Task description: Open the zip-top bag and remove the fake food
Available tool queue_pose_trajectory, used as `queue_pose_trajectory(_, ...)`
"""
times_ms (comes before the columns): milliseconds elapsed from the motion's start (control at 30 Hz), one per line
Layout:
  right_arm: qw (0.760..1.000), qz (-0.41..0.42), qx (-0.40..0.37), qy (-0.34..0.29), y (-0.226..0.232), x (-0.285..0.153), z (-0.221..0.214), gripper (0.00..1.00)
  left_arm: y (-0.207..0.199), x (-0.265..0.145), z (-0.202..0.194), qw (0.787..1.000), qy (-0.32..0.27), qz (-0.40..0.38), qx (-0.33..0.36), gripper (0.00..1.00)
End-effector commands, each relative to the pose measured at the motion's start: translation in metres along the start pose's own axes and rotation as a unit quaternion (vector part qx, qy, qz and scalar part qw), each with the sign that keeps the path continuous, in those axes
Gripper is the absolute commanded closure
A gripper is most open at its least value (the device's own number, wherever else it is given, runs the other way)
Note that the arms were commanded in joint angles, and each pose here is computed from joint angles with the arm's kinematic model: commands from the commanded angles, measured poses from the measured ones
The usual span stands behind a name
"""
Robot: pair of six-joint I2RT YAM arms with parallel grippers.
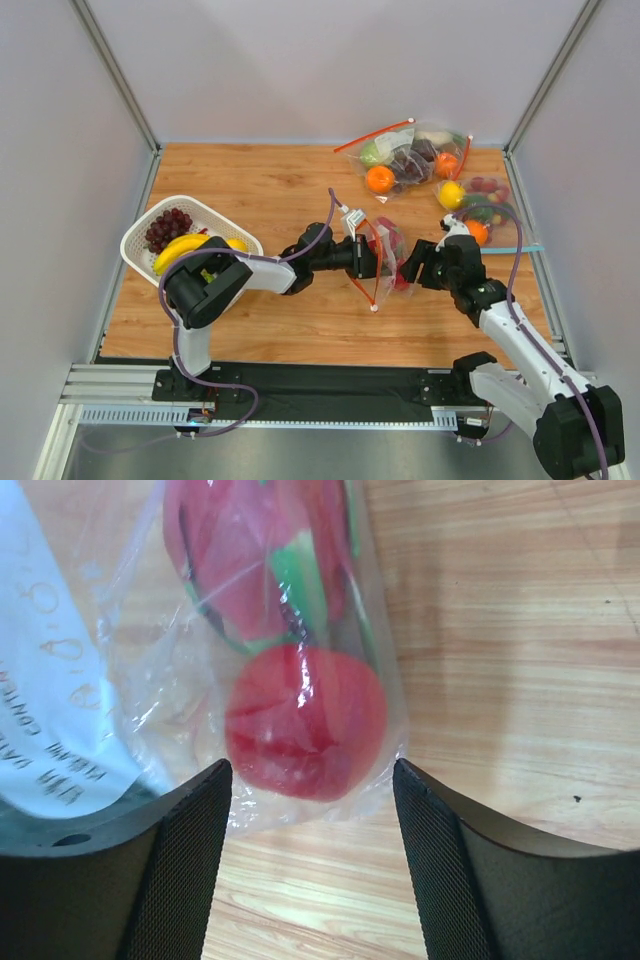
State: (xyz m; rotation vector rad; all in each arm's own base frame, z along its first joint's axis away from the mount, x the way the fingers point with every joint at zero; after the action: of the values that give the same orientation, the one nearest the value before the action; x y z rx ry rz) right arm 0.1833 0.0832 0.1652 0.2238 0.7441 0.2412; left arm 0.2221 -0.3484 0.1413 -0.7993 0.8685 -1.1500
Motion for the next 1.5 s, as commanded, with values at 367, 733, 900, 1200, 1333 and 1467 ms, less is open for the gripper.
queue_pose_trajectory(367, 0.996, 0.053, 0.072, 0.02, 0.0, 0.019, -0.001, 0.28, -0.038, -0.004, 0.01, 0.994, 0.026, -0.064, 0.085, 0.89)
queue_pose_trajectory(733, 0.988, 0.026, 0.107, 0.104, -0.004, 0.029, -0.021, 0.7, -0.034, -0.039, 0.011, 0.983, 0.019, 0.119, 0.14, 0.24)
queue_pose_trajectory(900, 0.987, 0.012, 0.107, 0.117, -0.006, 0.028, -0.024, 0.95, -0.029, -0.042, 0.018, 0.977, -0.006, 0.17, 0.125, 0.22)
queue_pose_trajectory(1200, 0.987, -0.005, 0.102, 0.127, -0.009, 0.027, -0.027, 1.0, -0.012, -0.03, 0.027, 0.963, -0.023, 0.245, 0.11, 0.22)
queue_pose_trajectory(1333, 0.987, -0.007, 0.1, 0.128, -0.01, 0.027, -0.028, 1.0, -0.013, -0.02, 0.033, 0.964, -0.023, 0.24, 0.114, 0.22)
queue_pose_trajectory(1467, 0.986, -0.013, 0.098, 0.135, -0.012, 0.029, -0.032, 1.0, -0.012, -0.013, 0.03, 0.964, -0.009, 0.239, 0.114, 0.22)
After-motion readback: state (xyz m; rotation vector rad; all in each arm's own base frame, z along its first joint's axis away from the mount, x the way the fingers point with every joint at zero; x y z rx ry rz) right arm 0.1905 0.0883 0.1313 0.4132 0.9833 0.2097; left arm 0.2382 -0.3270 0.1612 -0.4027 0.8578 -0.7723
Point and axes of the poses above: each gripper's point midway between its finger pads, its own x axis out along the fingers, its own y axis along the line the jaws close on, z = x × y, the point moved 10 cm from there along -x, back along the fingers, and after that the axes turned 9 degrees about -x, right-handed, at the moved point
